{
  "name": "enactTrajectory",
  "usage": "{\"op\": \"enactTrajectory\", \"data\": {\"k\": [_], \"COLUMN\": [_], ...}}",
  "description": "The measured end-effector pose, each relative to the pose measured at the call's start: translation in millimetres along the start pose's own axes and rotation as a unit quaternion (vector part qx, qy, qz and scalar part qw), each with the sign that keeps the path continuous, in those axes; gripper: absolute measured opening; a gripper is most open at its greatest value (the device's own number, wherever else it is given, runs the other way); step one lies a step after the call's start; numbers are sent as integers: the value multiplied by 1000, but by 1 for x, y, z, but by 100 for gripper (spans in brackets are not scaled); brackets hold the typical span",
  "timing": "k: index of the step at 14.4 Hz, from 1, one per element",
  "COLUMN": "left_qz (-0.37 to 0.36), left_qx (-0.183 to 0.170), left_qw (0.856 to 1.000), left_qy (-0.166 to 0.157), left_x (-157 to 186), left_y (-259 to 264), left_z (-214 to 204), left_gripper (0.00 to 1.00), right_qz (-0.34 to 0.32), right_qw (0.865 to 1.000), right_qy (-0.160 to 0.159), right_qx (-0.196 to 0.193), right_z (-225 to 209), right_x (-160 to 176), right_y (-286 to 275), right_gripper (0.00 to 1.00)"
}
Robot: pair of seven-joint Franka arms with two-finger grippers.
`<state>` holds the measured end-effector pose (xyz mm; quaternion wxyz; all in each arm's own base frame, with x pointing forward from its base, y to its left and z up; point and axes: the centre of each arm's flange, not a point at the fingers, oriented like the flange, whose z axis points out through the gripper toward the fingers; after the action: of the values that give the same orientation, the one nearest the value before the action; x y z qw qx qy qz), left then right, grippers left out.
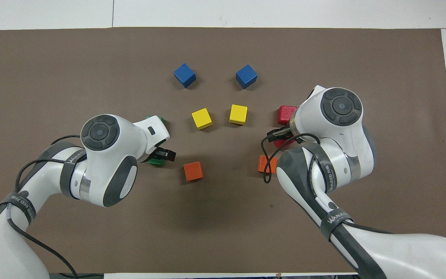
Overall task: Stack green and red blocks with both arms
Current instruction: 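Grasp the green block with the left gripper while the right gripper grasps red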
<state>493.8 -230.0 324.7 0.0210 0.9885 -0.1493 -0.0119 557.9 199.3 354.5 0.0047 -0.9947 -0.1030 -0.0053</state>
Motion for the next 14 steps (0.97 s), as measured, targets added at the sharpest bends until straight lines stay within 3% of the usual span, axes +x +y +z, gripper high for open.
{"op": "enactTrajectory", "data": {"k": [5, 9, 12, 14], "left_qz": [-10, -9, -9, -11], "left_qx": [0, 1, 1, 1], "left_qw": [1000, 1000, 1000, 1000], "left_qy": [-1, -3, -6, -6], "left_x": [-5, -4, -4, -4], "left_y": [3, 7, 7, 6], "left_z": [11, 25, 29, 28], "left_gripper": [100, 90, 56, 55], "right_qz": [-5, -16, -15, -15], "right_qw": [1000, 1000, 1000, 1000], "right_qy": [7, 11, 11, 7], "right_qx": [1, 1, 0, 0], "right_z": [14, 38, 55, 59], "right_x": [-6, -7, -5, -5], "right_y": [-5, -18, -17, -17], "right_gripper": [100, 100, 100, 95]}}
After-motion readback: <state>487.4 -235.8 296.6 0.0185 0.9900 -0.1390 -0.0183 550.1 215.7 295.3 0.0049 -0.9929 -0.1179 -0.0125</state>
